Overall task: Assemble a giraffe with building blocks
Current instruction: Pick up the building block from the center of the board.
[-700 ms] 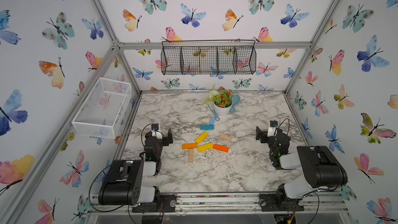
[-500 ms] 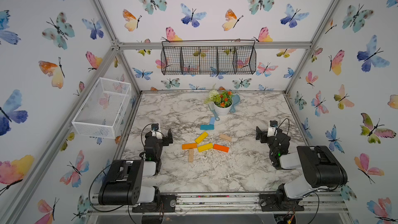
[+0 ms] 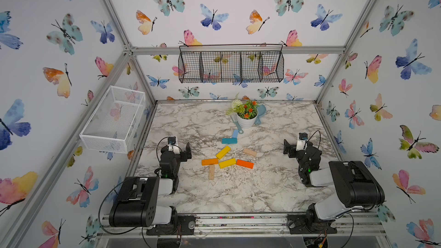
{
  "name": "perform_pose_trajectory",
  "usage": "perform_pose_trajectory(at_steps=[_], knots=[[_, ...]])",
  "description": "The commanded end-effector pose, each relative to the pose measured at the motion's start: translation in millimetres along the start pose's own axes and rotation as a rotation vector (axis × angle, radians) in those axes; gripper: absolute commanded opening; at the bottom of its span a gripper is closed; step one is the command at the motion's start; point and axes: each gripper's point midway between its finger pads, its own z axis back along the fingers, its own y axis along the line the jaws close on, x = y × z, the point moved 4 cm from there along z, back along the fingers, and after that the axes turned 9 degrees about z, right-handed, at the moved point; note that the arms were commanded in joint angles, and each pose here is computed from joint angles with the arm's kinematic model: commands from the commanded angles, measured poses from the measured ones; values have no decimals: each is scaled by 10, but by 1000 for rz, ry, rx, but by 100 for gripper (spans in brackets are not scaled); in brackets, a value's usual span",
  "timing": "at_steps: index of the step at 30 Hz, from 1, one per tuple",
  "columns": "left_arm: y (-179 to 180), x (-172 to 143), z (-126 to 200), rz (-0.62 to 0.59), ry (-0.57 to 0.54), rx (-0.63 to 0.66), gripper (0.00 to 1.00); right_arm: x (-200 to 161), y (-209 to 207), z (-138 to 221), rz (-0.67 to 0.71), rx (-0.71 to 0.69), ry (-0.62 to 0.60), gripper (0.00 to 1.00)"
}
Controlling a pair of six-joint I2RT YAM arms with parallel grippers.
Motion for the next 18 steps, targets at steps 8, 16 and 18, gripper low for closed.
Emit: perform_pose_trajectory(at_steps=[8, 16, 18], knots=[[4, 94, -45, 0, -26, -1, 98, 52, -25, -38, 4, -6, -16, 98], [-21, 110, -5, -9, -43, -18, 98, 78, -74, 1, -6, -43, -34, 98], [-39, 138, 8, -14, -50, -27, 98, 135, -84, 56, -7, -46, -52, 98]])
